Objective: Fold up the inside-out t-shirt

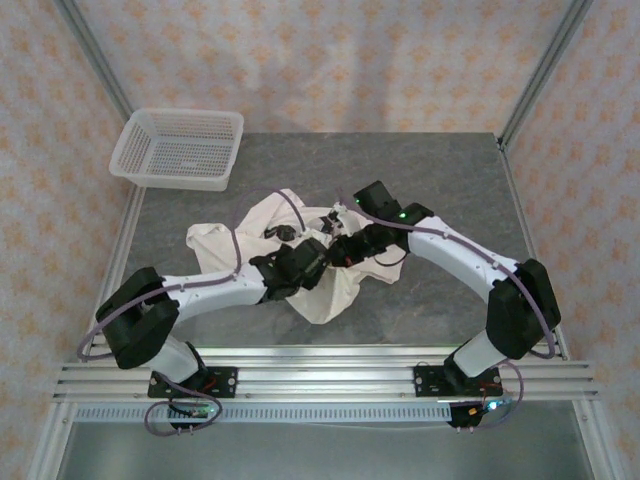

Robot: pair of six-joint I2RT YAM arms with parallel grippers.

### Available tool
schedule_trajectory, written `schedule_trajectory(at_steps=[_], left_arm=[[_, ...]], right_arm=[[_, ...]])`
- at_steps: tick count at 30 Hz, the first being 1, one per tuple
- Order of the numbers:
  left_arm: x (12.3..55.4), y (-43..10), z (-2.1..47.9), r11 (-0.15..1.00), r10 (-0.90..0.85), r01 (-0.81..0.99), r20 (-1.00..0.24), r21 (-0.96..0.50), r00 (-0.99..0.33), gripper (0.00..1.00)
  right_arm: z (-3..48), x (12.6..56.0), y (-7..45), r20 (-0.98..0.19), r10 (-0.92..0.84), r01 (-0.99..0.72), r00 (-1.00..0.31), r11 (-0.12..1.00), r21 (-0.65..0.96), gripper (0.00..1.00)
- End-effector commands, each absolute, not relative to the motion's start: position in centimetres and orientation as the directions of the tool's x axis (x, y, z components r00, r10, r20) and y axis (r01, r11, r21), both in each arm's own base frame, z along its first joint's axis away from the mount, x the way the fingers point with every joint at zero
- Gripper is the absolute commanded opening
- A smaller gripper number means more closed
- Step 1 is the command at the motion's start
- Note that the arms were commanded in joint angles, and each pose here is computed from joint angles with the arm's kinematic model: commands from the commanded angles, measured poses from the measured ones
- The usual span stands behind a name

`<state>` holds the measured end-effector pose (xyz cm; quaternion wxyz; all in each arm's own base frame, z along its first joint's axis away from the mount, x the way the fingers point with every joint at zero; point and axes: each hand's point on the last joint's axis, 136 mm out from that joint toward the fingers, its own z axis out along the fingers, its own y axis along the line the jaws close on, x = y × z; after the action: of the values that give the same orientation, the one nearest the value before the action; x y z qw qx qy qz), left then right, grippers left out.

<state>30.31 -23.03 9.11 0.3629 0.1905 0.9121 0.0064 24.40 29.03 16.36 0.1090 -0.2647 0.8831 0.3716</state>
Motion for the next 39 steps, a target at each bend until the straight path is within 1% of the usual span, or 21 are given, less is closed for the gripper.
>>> schedule_trajectory(at_steps=[1, 2, 4, 6, 8, 9, 11, 13, 14, 16, 18, 21, 23, 26, 30, 31, 32, 35, 36, 37, 39], left_arm=[[29.1, -27.9, 12.7, 0.832, 0.276, 0.525, -0.688, -0.179, -0.672, 0.00], [27.8, -29.4, 13.8, 0.758, 0.266, 0.580, -0.671, -0.298, -0.692, 0.00], [25.1, -31.6, 16.3, 0.604, 0.249, 0.627, -0.631, -0.492, -0.735, 0.00], [23.8, -32.0, 17.2, 0.563, 0.259, 0.615, -0.589, -0.552, -0.766, 0.00], [23.8, -30.9, 16.8, 0.621, 0.262, 0.561, -0.530, -0.547, -0.806, 0.00], [23.9, -30.4, 16.5, 0.654, 0.256, 0.530, -0.502, -0.539, -0.826, 0.00], [24.3, -29.7, 16.7, 0.689, 0.222, 0.483, -0.477, -0.541, -0.851, 0.00], [24.7, -29.4, 17.1, 0.702, 0.181, 0.452, -0.476, -0.550, -0.860, 0.00], [24.9, -29.2, 17.3, 0.716, 0.162, 0.434, -0.476, -0.546, -0.865, 0.00], [25.6, -28.6, 17.4, 0.747, 0.128, 0.398, -0.472, -0.532, -0.872, 0.00], [26.3, -28.3, 17.6, 0.762, 0.097, 0.366, -0.466, -0.534, -0.880, 0.00], [27.1, -28.3, 18.3, 0.752, 0.044, 0.332, -0.460, -0.569, -0.887, 0.00], [27.4, -28.5, 18.9, 0.744, 0.031, 0.326, -0.457, -0.584, -0.889, 0.00], [27.5, -28.8, 19.8, 0.731, 0.029, 0.333, -0.461, -0.595, -0.887, 0.00], [27.4, -29.0, 20.7, 0.712, 0.018, 0.341, -0.469, -0.614, -0.883, 0.00], [27.3, -28.9, 20.8, 0.713, 0.017, 0.340, -0.469, -0.613, -0.883, 0.00], [27.3, -28.7, 20.8, 0.717, 0.016, 0.337, -0.469, -0.610, -0.883, 0.00], [27.7, -26.6, 20.1, 0.783, 0.006, 0.296, -0.470, -0.547, -0.883, 0.00], [27.9, -25.5, 19.6, 0.813, 0.002, 0.275, -0.470, -0.513, -0.883, 0.00], [28.2, -24.5, 19.0, 0.838, -0.003, 0.254, -0.471, -0.482, -0.882, 0.00], [28.9, -22.2, 17.4, 0.885, -0.014, 0.206, -0.466, -0.418, -0.885, 0.00]], right_arm=[[15.0, 28.0, 25.7, -0.394, -0.250, -0.438, -0.884, 0.734, 0.519, 0.02], [13.6, 29.7, 23.7, -0.410, -0.211, -0.393, -0.887, 0.811, 0.433, 0.04], [10.4, 32.6, 18.8, -0.447, -0.194, -0.291, -0.873, 0.943, 0.161, 0.07], [8.9, 33.2, 17.7, -0.412, -0.234, -0.286, -0.881, 0.956, 0.068, 0.08], [9.4, 32.6, 19.0, -0.389, -0.267, -0.334, -0.881, 0.936, 0.114, 0.17], [10.5, 32.4, 19.6, -0.420, -0.258, -0.345, -0.870, 0.927, 0.145, 0.19], [13.4, 32.2, 19.7, -0.524, -0.160, -0.306, -0.837, 0.930, 0.205, 0.22], [16.9, 31.4, 18.3, -0.639, 0.001, -0.224, -0.769, 0.936, 0.271, 0.34], [18.2, 30.7, 17.6, -0.684, 0.056, -0.203, -0.728, 0.935, 0.292, 0.37], [20.7, 28.0, 16.8, -0.783, 0.120, -0.202, -0.610, 0.932, 0.301, 0.44], [22.5, 25.2, 17.5, -0.835, 0.165, -0.259, -0.525, 0.903, 0.341, 0.47], [23.0, 21.9, 20.6, -0.836, 0.197, -0.374, -0.512, 0.825, 0.424, 0.52], [22.1, 20.9, 22.7, -0.830, 0.153, -0.403, -0.537, 0.817, 0.412, 0.59], [19.1, 21.4, 25.3, -0.807, 0.039, -0.403, -0.589, 0.852, 0.335, 0.68], [15.5, 22.9, 28.4, -0.767, -0.054, -0.394, -0.639, 0.879, 0.267, 0.72], [14.6, 23.2, 28.9, -0.754, -0.068, -0.386, -0.653, 0.887, 0.254, 0.69], [13.9, 23.5, 29.1, -0.740, -0.086, -0.374, -0.667, 0.898, 0.233, 0.60], [13.8, 23.8, 29.0, -0.728, -0.097, -0.354, -0.679, 0.912, 0.208, 0.11], [14.4, 23.5, 29.1, -0.737, -0.091, -0.375, -0.670, 0.898, 0.231, 0.03], [15.0, 23.1, 29.3, -0.745, -0.086, -0.402, -0.661, 0.879, 0.256, 0.00], [16.6, 21.8, 29.8, -0.756, -0.070, -0.468, -0.650, 0.821, 0.326, 0.00]])
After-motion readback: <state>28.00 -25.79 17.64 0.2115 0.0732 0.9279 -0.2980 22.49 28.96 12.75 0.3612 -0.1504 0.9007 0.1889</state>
